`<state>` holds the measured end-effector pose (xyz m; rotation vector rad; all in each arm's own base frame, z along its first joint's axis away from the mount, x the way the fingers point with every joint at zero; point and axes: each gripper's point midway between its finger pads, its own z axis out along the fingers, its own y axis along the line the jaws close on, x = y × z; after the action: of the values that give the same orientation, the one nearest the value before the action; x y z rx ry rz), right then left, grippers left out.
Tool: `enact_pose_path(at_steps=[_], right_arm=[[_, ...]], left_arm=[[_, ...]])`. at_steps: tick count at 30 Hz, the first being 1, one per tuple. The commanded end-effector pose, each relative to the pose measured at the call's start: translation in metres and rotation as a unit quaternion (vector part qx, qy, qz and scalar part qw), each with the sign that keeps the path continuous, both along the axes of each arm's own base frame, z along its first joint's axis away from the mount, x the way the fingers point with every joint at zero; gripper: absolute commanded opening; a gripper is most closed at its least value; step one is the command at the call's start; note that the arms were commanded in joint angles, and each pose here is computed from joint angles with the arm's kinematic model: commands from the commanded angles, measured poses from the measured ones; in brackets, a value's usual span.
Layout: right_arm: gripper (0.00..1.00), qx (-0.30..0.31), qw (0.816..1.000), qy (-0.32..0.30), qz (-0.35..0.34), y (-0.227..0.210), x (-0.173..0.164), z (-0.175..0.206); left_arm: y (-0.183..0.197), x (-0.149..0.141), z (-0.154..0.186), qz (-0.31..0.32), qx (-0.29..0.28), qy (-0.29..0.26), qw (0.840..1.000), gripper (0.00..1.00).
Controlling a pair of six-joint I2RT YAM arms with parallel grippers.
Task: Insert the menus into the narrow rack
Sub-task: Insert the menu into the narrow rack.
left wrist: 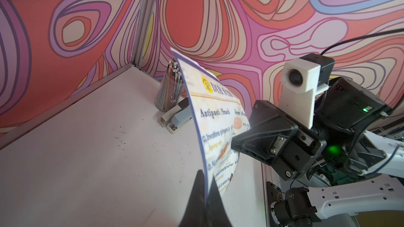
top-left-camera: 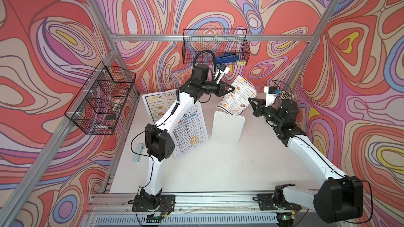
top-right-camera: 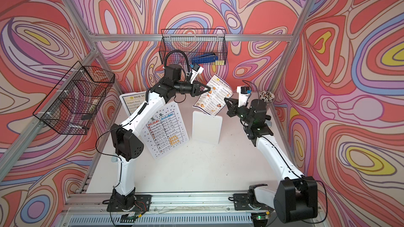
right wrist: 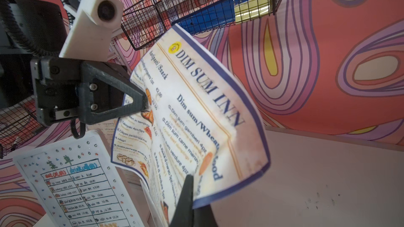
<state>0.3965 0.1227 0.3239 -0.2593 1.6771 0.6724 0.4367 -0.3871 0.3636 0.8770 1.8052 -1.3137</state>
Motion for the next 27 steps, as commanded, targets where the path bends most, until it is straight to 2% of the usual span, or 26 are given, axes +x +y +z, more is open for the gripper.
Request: enact_pose_path(at_steps=[1, 8, 18, 27], right_arm=[[0.0, -0.023, 0.999, 0.033, -0.025, -0.01, -0.001, -0.016], [0.0, -0.036, 0.999, 0.026, -0.02, -0.009, 0.0, -0.01], [0.0, -0.034, 0.999, 0.009, 0.001, -0.005, -0.001, 0.004], [0.0, -0.011, 0.999, 0.0, 0.031, -0.012, -0.002, 0.016]], left_arm=[[0.006, 0.01, 0.018, 0.012, -0.021, -0.029, 0.999, 0.0], [-0.003, 0.001, 0.005, -0.003, -0.017, -0.024, 1.0, 0.0], [-0.003, -0.009, -0.001, -0.029, -0.031, -0.054, 0.998, 0.0], [-0.003, -0.021, 0.0, -0.05, -0.058, -0.061, 0.995, 0.0]])
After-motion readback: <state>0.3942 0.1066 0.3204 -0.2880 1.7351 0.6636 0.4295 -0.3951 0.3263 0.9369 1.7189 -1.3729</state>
